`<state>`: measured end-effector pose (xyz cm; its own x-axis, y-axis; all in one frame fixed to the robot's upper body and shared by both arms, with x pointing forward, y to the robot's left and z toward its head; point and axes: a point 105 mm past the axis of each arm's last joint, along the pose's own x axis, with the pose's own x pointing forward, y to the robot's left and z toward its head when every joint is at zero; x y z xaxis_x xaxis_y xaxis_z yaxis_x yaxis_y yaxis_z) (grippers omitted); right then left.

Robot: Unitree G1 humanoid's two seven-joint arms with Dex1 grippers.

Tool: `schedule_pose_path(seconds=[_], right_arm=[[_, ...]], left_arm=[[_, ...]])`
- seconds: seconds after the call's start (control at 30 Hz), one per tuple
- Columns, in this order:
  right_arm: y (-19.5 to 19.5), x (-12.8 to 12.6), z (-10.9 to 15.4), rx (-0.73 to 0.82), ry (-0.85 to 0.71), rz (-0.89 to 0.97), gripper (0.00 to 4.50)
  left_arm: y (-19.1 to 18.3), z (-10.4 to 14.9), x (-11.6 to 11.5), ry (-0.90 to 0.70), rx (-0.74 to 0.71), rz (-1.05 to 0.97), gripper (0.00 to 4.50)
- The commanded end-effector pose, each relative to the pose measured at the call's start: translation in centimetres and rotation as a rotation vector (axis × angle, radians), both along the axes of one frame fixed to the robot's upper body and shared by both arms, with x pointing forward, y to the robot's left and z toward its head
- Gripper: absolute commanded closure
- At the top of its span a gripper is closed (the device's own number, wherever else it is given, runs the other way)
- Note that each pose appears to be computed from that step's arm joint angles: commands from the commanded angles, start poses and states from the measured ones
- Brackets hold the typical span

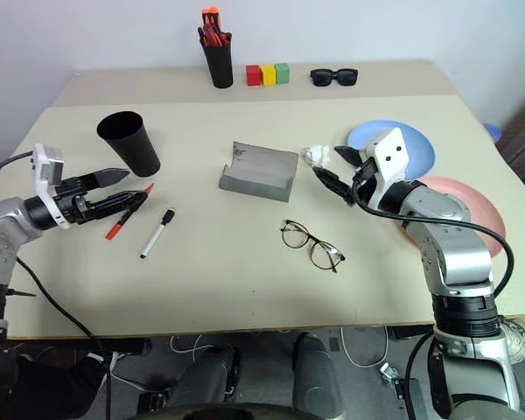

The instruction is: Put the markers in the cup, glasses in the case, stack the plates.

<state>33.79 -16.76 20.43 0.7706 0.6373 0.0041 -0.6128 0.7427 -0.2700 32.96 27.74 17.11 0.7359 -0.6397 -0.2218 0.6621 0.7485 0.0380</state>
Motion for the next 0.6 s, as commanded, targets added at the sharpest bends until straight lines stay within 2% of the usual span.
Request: schedule_pose_path(seconds=[0.03, 0.23, 0.37, 0.6], right_arm=[[1.1, -1.0, 0.4, 0.025, -0.013, 0.052, 1.56], [3.3, -3.4, -0.7, 0.047, -0.015, 0.229, 1.56], [5.1, -5.9, -0.9, 0.074, -0.006, 0.356, 1.56], [5.7, -7.0, -0.8, 0.044, -0.045, 0.366, 1.56]], left_arm=[[3.4, -0.5, 1.2, 0.015, 0.145, 0.220, 0.00], [2.9, 0.6, 3.5, 0.117, 0.043, 0.301, 0.00], [2.4, 0.0, 4.1, 0.157, 0.083, 0.286, 0.00], [1.6, -1.8, 4.6, 0.226, 0.136, 0.250, 0.00]])
